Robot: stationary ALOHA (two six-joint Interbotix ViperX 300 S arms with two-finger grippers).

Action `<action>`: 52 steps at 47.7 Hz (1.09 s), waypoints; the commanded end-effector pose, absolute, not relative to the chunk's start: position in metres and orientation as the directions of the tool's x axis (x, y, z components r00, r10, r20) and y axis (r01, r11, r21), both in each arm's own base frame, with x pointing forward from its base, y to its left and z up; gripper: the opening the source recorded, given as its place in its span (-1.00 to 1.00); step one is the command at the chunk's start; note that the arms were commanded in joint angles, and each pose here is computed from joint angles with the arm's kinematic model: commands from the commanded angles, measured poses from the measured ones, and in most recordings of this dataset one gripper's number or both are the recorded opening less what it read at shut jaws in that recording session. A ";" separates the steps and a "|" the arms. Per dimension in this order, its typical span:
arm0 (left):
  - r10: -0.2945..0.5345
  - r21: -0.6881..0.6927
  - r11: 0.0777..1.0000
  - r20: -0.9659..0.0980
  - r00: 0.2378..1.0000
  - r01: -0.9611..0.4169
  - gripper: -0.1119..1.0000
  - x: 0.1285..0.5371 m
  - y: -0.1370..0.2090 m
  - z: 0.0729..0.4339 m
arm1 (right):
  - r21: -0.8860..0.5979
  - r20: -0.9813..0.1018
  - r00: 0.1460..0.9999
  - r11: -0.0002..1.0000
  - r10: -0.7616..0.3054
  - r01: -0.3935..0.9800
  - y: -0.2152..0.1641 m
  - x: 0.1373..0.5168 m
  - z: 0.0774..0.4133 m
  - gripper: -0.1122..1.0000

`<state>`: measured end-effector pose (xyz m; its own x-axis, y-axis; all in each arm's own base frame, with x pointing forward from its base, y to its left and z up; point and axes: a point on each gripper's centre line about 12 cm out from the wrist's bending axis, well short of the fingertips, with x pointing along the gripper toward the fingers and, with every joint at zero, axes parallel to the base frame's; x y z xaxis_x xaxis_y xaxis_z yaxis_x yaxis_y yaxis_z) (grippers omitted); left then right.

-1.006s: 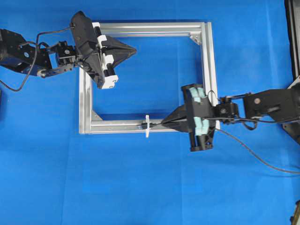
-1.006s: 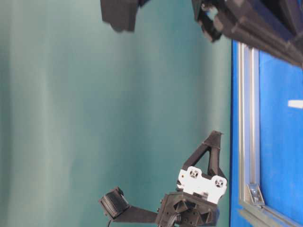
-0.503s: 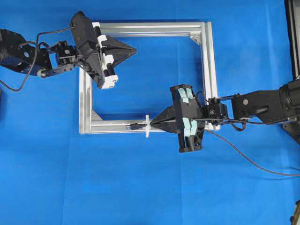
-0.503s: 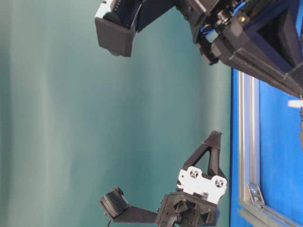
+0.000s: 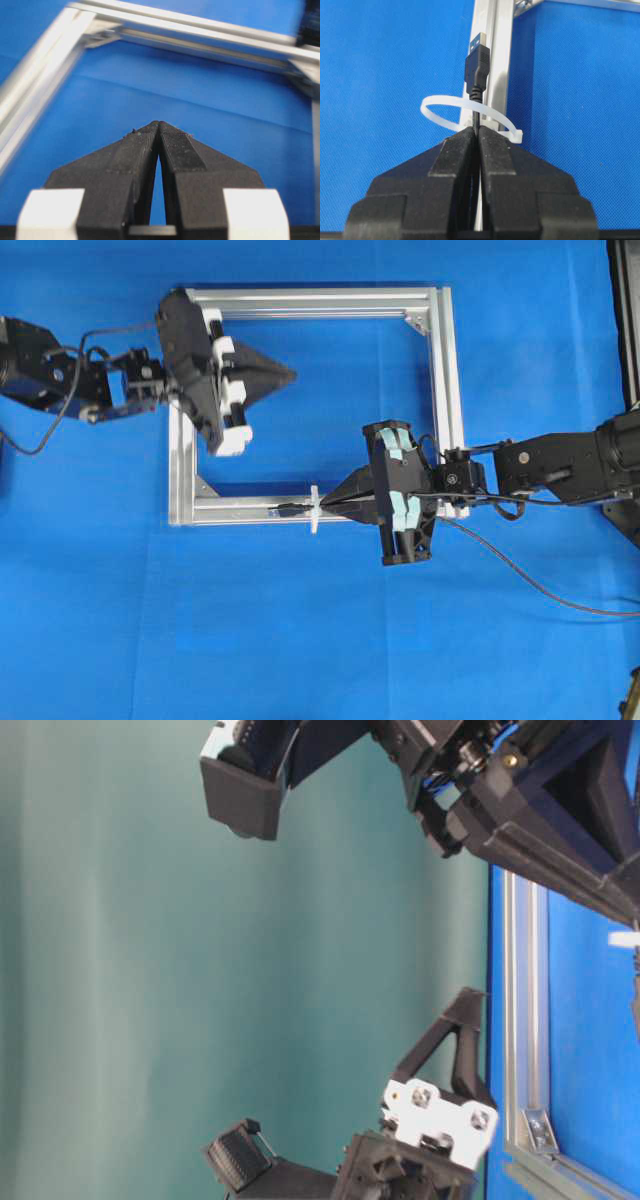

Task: Insert the wire through the string loop located in the center.
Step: 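Move the open left gripper to the plug emerging past the loop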

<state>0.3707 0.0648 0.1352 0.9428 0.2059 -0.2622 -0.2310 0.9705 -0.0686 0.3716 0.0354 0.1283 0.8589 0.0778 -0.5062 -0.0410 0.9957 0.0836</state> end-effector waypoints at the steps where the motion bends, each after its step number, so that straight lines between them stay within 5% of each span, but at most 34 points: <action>1: 0.157 -0.080 0.981 -0.222 0.962 -0.179 -0.80 0.374 0.046 0.149 | 0.086 -0.477 0.875 0.995 0.080 -0.044 0.036 0.376 0.137 -0.85; 22: -0.031 -0.143 0.990 -0.243 0.970 -0.004 -0.80 0.370 -0.026 0.146 | 0.086 -0.477 0.875 0.995 0.079 -0.043 0.036 0.376 0.137 -0.85; 48: -0.041 -0.137 0.991 -0.264 0.964 0.005 -0.78 0.371 -0.030 0.144 | 0.086 -0.480 0.874 0.995 0.080 -0.044 0.036 0.376 0.136 -0.85; 52: -0.041 -0.137 0.991 -0.265 0.963 0.004 -0.58 0.370 -0.030 0.144 | 0.086 -0.480 0.874 0.995 0.080 -0.044 0.036 0.376 0.136 -0.85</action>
<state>0.3678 -0.0285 0.1291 0.9508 -0.0350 -0.3077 -0.0080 0.9905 -0.1372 0.3717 0.0354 0.1278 0.8589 0.0778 -0.5062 -0.0417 0.9957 0.0823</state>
